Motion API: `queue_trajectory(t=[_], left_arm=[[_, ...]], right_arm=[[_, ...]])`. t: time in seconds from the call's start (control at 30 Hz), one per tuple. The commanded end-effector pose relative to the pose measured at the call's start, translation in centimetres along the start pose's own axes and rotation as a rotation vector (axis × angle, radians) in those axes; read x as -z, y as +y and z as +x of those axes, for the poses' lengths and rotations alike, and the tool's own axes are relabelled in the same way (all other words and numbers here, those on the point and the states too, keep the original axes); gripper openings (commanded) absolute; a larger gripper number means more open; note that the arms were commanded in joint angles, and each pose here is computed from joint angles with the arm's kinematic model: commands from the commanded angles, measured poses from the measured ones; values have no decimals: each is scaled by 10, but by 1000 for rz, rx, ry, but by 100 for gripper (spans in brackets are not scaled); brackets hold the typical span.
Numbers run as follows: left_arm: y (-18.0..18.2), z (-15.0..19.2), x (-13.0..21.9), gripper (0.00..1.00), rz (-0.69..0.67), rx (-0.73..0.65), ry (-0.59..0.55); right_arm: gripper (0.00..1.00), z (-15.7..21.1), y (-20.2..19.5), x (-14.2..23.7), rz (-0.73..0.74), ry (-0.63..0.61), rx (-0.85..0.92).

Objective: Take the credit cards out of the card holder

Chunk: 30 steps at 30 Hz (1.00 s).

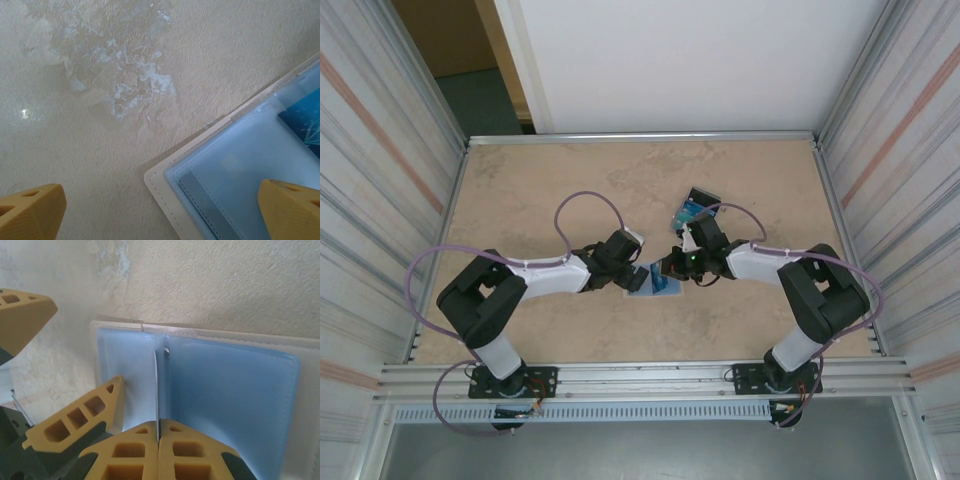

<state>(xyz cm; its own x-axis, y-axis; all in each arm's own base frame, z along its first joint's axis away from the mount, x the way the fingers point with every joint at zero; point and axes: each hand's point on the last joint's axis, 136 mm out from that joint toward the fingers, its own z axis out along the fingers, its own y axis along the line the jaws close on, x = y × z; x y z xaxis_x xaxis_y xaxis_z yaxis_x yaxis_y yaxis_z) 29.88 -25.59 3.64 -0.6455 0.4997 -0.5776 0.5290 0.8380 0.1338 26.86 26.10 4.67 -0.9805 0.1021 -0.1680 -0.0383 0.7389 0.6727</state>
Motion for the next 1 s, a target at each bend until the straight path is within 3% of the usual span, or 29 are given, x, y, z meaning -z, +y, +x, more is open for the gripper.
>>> queue_trajectory(t=[0.0,0.4,0.7,0.97], left_arm=[[2,-9,6,99,-16,7,-14],[5,-34,26,99,-14,30,-102],[17,-51,52,99,-39,88,-195],[27,-54,71,99,-51,127,-255]], right_arm=[[0,-7,6,16,34,-36,49],[0,-37,29,66,70,-156,225],[0,-97,40,113,227,-352,520],[0,-147,32,127,358,-401,701]])
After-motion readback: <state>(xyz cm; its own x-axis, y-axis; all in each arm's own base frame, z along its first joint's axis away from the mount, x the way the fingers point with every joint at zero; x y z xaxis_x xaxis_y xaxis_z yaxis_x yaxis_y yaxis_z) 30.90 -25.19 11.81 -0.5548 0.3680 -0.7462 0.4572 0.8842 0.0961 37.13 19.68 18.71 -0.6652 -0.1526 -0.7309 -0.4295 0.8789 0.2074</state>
